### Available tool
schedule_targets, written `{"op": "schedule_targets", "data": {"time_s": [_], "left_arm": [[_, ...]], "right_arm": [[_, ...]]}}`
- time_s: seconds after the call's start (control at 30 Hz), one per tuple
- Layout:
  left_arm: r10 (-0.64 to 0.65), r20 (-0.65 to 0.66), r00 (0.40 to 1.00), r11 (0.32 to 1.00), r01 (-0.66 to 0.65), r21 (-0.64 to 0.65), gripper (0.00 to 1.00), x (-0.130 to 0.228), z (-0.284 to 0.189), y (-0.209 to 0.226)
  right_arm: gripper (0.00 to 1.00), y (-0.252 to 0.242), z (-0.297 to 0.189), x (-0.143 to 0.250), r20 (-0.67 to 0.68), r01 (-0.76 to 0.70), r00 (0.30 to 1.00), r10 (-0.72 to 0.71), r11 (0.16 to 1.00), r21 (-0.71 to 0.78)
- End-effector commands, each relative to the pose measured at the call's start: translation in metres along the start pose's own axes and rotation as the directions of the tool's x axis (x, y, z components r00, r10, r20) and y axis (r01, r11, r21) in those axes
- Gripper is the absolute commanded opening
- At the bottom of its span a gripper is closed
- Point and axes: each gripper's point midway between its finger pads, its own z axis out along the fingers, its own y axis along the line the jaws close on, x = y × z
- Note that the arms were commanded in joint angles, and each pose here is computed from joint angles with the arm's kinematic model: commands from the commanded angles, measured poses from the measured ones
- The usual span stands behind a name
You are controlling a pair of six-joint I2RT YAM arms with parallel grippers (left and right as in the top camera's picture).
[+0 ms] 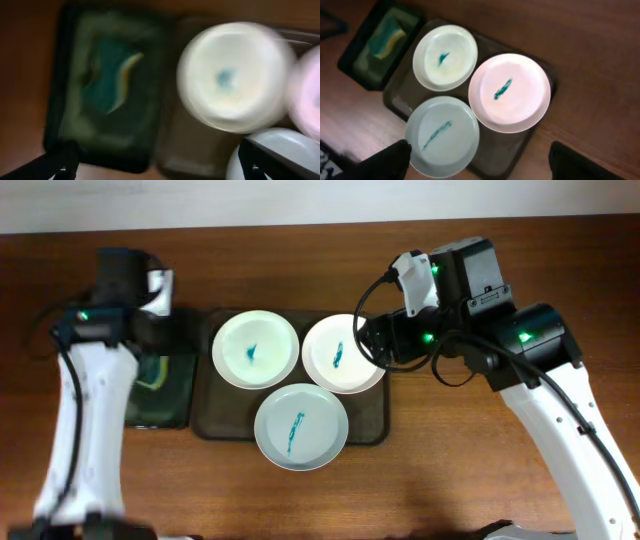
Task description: Clean dirty plates on tray and stack at the side
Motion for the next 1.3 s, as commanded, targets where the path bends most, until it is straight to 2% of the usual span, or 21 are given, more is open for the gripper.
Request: {"op": "schedule_targets", "data": {"time_s": [0.0,0.03,0.07,0.1,0.13,0.17,0.2,0.23,0.3,0.37,0.43,0.5,0.57,0.67,0.8,0.83,0.93,1.0,1.07,1.17,1.27], "left_arm": [[-0.292,-0.216,0.932,0.956,0.278,-0.095,0.97,0.030,0.074,0.066],[-0.309,-0.237,0.921,0.951,0.291,-0.108,0.93,0.033,0.090,0.077],[-0.277,-0.234,0.932,0.960,0.258,-0.111,0.84,0.030,0.106,0.085],[-0.255,-0.228,0.940,0.961,0.221,-0.165,0.67,0.028,0.124,0.099],[-0.248,-0.217,0.944,0.954,0.200,-0.222,0.64,0.026,0.148,0.112],[-0.214,-0.218,0.952,0.965,0.172,-0.199,0.62,0.023,0.160,0.110],[-0.165,-0.234,0.958,0.979,0.130,-0.154,0.54,0.024,0.178,0.105],[-0.160,-0.282,0.946,0.981,0.122,-0.148,0.45,0.037,0.201,0.104],[-0.161,-0.350,0.923,0.983,0.118,-0.141,0.36,0.057,0.227,0.102],[-0.160,-0.363,0.918,0.983,0.116,-0.140,0.00,0.061,0.231,0.101],[-0.159,-0.372,0.914,0.984,0.114,-0.139,0.00,0.052,0.219,0.102],[-0.159,-0.378,0.912,0.985,0.119,-0.127,0.00,0.032,0.196,0.102],[-0.158,-0.396,0.904,0.987,0.143,-0.069,0.00,0.021,0.176,0.092],[-0.091,-0.397,0.913,0.989,0.130,0.072,0.00,0.014,0.168,0.067],[-0.090,-0.329,0.940,0.990,0.121,0.073,0.00,-0.002,0.137,0.067],[-0.093,-0.287,0.953,0.991,0.117,0.070,0.00,-0.011,0.117,0.066],[-0.017,-0.220,0.975,0.993,0.041,0.107,0.00,-0.026,0.091,0.031],[0.067,-0.217,0.974,0.989,-0.036,0.145,0.00,-0.027,0.091,-0.007],[0.089,-0.226,0.970,0.986,-0.054,0.156,0.00,-0.024,0.090,-0.016],[0.091,-0.240,0.967,0.984,-0.050,0.170,0.00,-0.021,0.088,-0.019],[0.073,-0.240,0.968,0.980,-0.026,0.196,0.00,-0.021,0.087,-0.025]], "right_arm": [[0.82,0.005,0.012,0.006,-0.051,-0.049,0.998,0.047,0.998,-0.043],[0.82,0.008,0.019,0.010,-0.076,-0.057,0.996,0.052,0.996,-0.067],[0.82,0.009,0.028,0.013,-0.103,-0.067,0.993,0.058,0.994,-0.086],[0.81,0.010,0.037,0.015,-0.130,-0.078,0.989,0.065,0.992,-0.100],[0.77,0.012,0.051,0.020,-0.174,-0.097,0.982,0.074,0.987,-0.129],[0.76,0.013,0.056,0.022,-0.190,-0.106,0.979,0.078,0.984,-0.141],[0.72,0.012,0.064,0.024,-0.210,-0.115,0.974,0.083,0.983,-0.141],[0.65,0.010,0.071,0.026,-0.228,-0.122,0.970,0.088,0.983,-0.138],[0.64,0.007,0.080,0.024,-0.229,-0.121,0.970,0.088,0.983,-0.135],[0.61,0.005,0.092,0.020,-0.225,-0.148,0.967,0.116,0.980,-0.129],[0.49,0.010,0.116,0.028,-0.271,-0.154,0.956,0.115,0.980,-0.129],[0.46,0.023,0.137,0.039,-0.316,-0.127,0.945,0.079,0.983,-0.135],[0.45,0.024,0.163,0.050,-0.342,-0.068,0.939,0.040,0.995,-0.071],[0.33,0.028,0.185,0.048,-0.339,-0.107,0.938,0.071,0.990,-0.090],[0.33,0.030,0.185,0.053,-0.360,-0.127,0.929,0.084,0.987,-0.099],[0.31,0.031,0.187,0.047,-0.344,-0.179,0.928,0.140,0.980,-0.086],[0.30,0.044,0.210,0.040,-0.352,-0.256,0.917,0.188,0.954,-0.157],[0.30,0.038,0.230,0.046,-0.367,-0.179,0.924,0.109,0.970,-0.162],[0.31,0.025,0.218,0.029,-0.350,-0.101,0.934,0.063,0.991,-0.092],[0.31,0.039,0.211,0.001,-0.276,-0.045,0.961,0.011,0.992,-0.115],[0.31,0.030,0.268,0.022,-0.302,0.035,0.952,-0.039,0.999,-0.019]]}}
